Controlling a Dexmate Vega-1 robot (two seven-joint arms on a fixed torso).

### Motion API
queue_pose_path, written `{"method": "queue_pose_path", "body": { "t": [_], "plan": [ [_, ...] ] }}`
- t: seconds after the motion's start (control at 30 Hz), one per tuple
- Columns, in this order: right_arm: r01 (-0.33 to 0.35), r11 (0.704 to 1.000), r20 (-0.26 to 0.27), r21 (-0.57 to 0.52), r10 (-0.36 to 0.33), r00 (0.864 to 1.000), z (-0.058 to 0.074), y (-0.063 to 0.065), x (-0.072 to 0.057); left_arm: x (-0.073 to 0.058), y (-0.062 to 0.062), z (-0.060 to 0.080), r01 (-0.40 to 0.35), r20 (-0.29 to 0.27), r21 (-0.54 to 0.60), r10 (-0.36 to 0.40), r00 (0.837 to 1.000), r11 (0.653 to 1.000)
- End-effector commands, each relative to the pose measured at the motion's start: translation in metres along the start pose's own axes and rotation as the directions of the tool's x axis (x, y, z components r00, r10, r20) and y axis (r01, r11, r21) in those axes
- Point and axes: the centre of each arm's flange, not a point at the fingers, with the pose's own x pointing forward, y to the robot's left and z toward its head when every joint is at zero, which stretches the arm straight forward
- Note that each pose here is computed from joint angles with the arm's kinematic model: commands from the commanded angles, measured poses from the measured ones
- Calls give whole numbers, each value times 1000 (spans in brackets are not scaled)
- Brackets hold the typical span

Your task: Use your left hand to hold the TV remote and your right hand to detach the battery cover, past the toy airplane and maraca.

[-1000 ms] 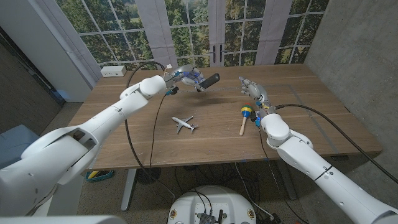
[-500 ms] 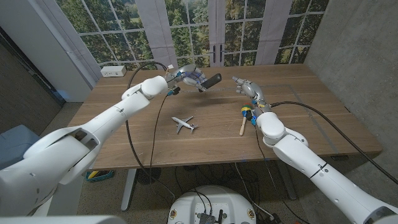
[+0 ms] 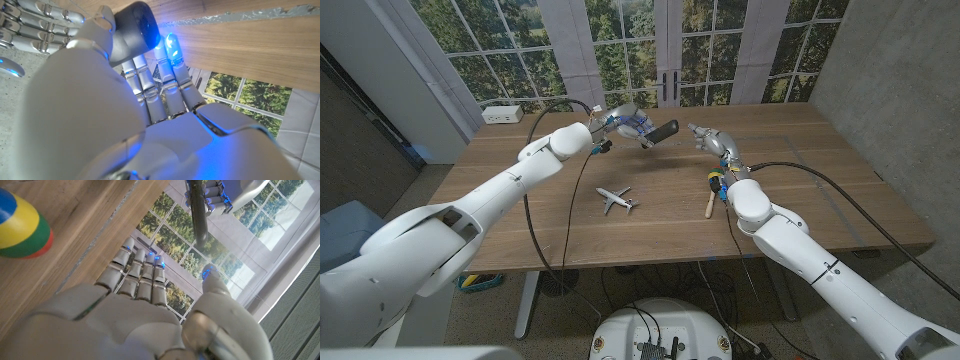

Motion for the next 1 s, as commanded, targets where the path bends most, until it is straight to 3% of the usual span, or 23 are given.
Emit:
{"method": "queue_pose_path", "body": {
  "t": [0.03, 1.0],
  "plan": [
    [-14, 1000, 7, -9, 14, 1000, 3, 8, 2, 1, -5, 5, -10, 17, 36, 9, 1000, 999],
    [-2, 999, 36, -51, 4, 999, 17, 27, 3, 4, -11, 6, -9, 17, 39, 8, 1000, 999]
  ]
}}
